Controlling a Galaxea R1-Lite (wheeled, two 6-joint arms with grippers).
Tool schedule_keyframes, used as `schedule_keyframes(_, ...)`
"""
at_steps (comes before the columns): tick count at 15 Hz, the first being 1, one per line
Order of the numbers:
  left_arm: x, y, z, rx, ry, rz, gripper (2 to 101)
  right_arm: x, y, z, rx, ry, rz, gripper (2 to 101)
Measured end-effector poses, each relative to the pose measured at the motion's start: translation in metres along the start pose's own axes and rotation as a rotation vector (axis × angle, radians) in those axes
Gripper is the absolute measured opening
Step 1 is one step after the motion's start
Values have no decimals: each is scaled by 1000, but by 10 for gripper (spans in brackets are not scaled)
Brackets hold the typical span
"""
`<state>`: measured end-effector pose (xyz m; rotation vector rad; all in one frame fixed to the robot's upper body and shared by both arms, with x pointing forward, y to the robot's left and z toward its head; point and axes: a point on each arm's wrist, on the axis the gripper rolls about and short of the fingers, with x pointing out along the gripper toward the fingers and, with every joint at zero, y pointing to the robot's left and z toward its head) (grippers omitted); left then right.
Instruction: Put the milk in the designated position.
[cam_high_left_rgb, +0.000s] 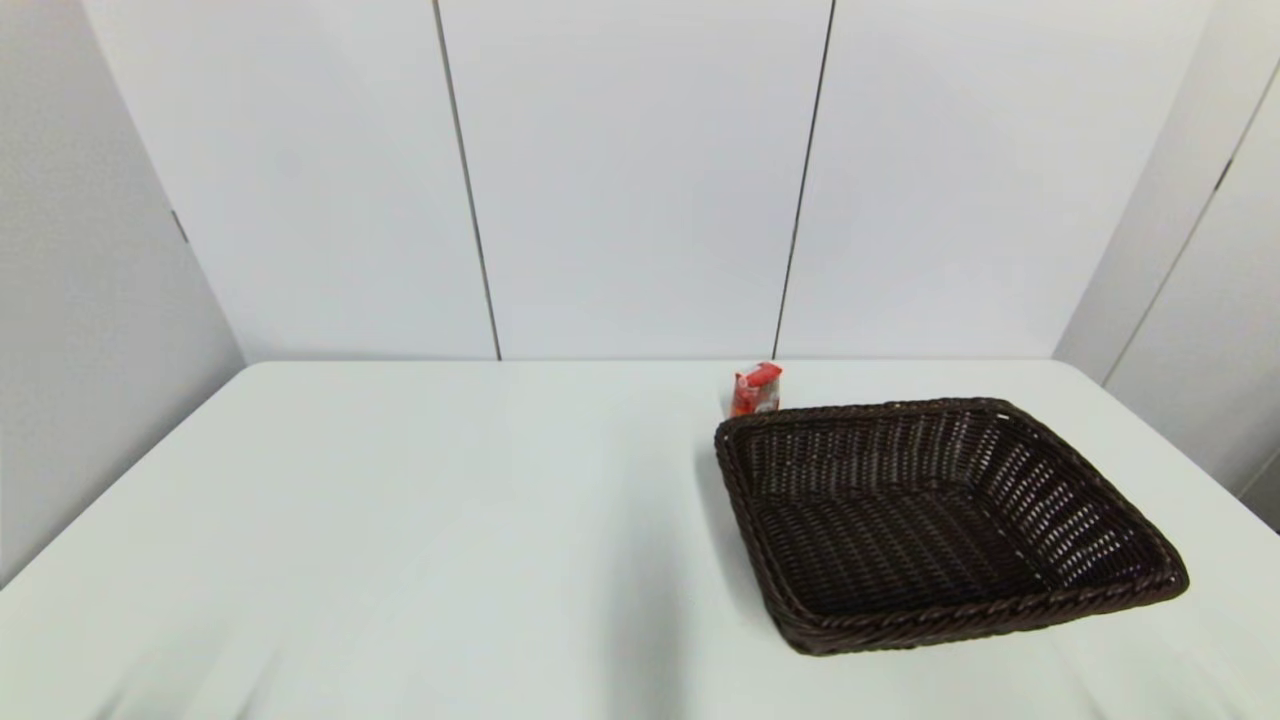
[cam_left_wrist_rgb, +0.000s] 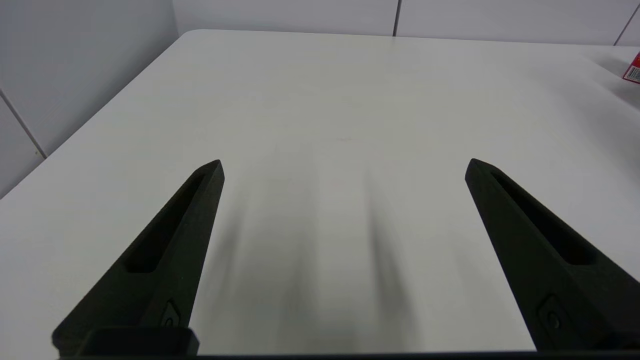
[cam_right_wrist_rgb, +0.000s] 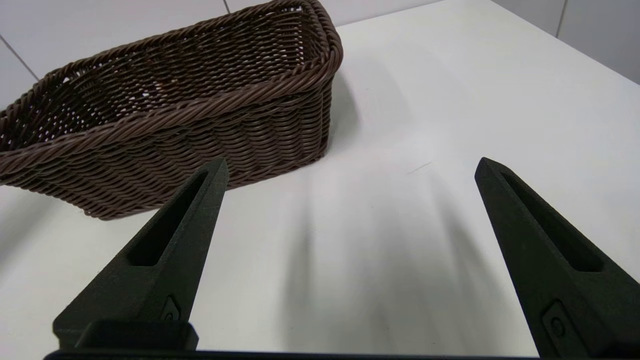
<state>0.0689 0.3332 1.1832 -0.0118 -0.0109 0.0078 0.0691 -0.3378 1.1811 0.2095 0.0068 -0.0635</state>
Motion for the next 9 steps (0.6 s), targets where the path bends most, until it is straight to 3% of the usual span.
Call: schedule_keyframes(9, 0, 0, 0, 0, 0, 0, 978, 0, 0, 0, 0, 0, 1, 977)
